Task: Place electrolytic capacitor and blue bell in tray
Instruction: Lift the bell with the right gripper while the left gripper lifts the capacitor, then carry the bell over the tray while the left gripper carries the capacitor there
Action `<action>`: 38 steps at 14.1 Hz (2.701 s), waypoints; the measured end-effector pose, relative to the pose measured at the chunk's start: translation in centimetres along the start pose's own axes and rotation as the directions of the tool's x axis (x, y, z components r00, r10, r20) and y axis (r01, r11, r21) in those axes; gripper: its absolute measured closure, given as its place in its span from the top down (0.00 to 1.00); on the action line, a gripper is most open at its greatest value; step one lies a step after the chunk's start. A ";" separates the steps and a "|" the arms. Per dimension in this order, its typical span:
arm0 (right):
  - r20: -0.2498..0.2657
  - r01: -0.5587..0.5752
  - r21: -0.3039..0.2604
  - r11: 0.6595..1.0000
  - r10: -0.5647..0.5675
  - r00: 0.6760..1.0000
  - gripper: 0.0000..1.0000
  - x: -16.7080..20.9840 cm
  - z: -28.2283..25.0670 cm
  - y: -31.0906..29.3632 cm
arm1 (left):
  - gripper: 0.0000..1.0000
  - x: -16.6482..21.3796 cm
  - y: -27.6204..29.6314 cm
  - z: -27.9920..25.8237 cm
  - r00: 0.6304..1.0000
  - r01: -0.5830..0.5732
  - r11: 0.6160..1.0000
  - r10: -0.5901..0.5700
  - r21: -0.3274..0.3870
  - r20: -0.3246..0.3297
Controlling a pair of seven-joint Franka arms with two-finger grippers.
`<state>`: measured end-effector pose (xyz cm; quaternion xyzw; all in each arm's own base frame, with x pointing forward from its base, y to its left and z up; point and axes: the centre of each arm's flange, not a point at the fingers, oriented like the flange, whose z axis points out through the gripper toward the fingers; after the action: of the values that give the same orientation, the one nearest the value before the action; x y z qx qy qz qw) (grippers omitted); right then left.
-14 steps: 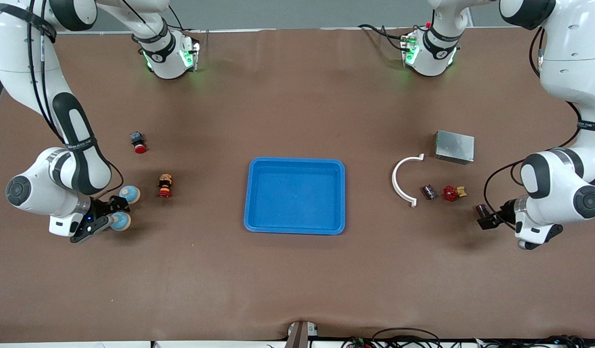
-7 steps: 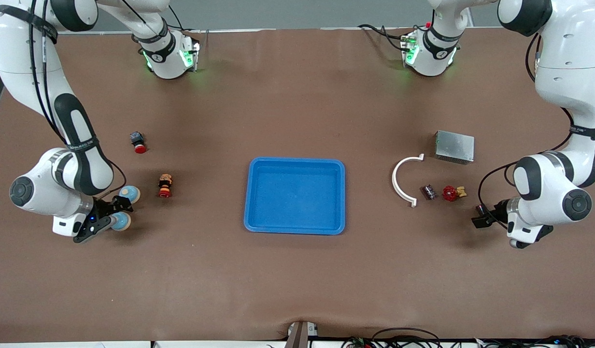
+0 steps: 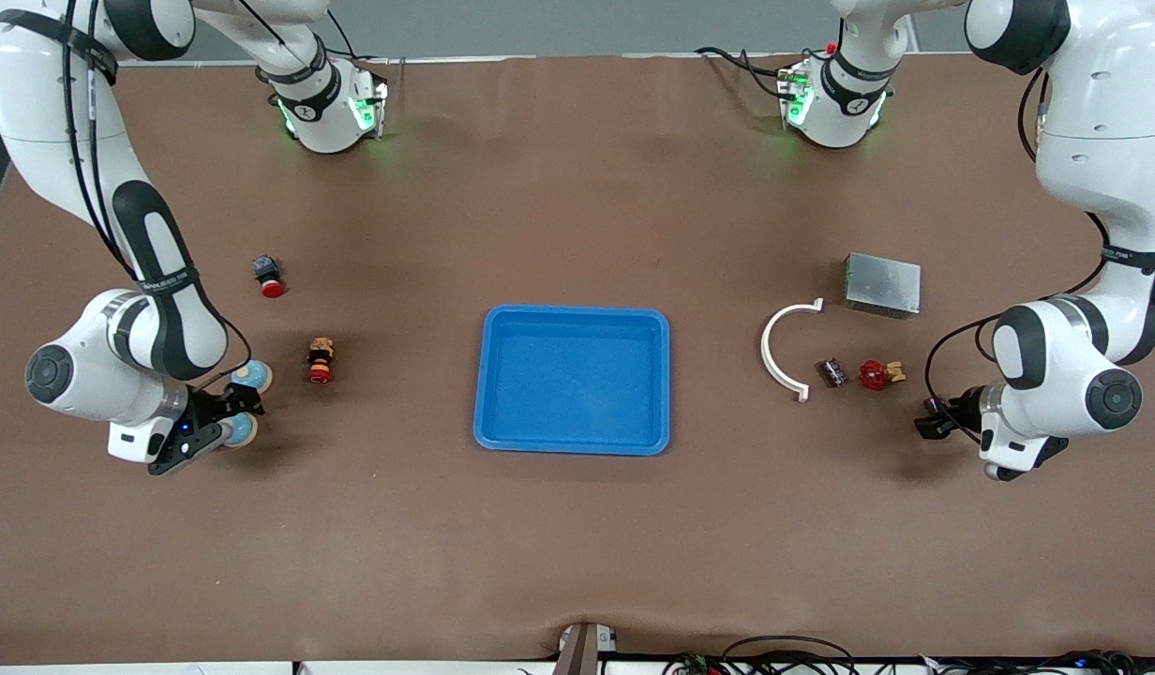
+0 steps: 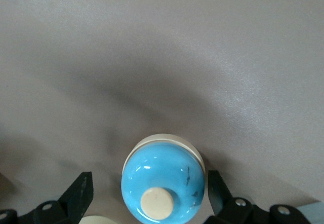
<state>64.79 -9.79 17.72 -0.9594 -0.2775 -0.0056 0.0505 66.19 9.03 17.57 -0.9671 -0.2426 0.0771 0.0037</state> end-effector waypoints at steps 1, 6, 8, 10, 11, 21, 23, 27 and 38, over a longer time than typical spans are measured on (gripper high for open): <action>-0.001 0.000 -0.001 1.000 0.000 1.000 1.00 0.0 -0.1 0.0 | 0.55 0.0 0.1 -0.1 1.000 0.003 1.000 -0.003 -0.002 -0.004; -0.004 0.001 -0.004 1.000 -0.001 1.000 1.00 0.1 -0.2 0.1 | 0.32 0.1 0.2 -0.4 0.999 0.040 0.999 -0.040 -0.005 -0.010; -0.002 0.000 -0.003 1.000 0.000 1.000 1.00 0.1 -0.2 0.1 | 0.32 0.2 0.2 -0.5 0.998 0.055 0.998 -0.055 -0.006 -0.012; 0.001 0.003 -0.002 1.000 -0.003 1.000 1.00 -0.1 -0.1 0.2 | 0.32 0.4 0.3 -1.0 0.998 0.058 0.998 -0.058 -0.010 -0.021; 0.002 0.007 -0.002 1.000 -0.007 1.000 1.00 -0.2 -0.1 0.3 | 0.32 0.4 0.4 -1.6 0.998 0.057 0.998 -0.058 -0.012 -0.025; 0.019 0.033 0.025 0.999 -0.033 0.999 0.65 0.2 -1.1 0.2 | 0.32 -5.0 7.4 -11.6 0.986 0.160 0.986 -0.162 0.051 0.039; 0.040 0.039 0.060 0.997 -0.041 0.998 0.65 0.9 -2.3 0.2 | 0.32 -8.0 11.9 -12.5 0.975 0.220 0.973 -0.222 0.070 0.029; 0.123 -0.128 0.138 0.982 0.112 0.986 0.65 3.0 -7.5 -0.7 | 0.32 -14.3 20.0 -14.2 0.951 0.308 0.948 -0.309 0.078 0.004; 0.203 -0.605 0.037 0.796 0.587 0.784 0.65 9.3 -20.0 -20.3 | 0.32 -31.4 36.2 -12.9 0.916 0.399 0.917 -0.399 -0.006 0.038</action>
<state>62.20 10.26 39.89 -0.9905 0.0364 0.1116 0.0719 57.76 -37.31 33.30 -0.8957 -0.4352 0.0904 0.0085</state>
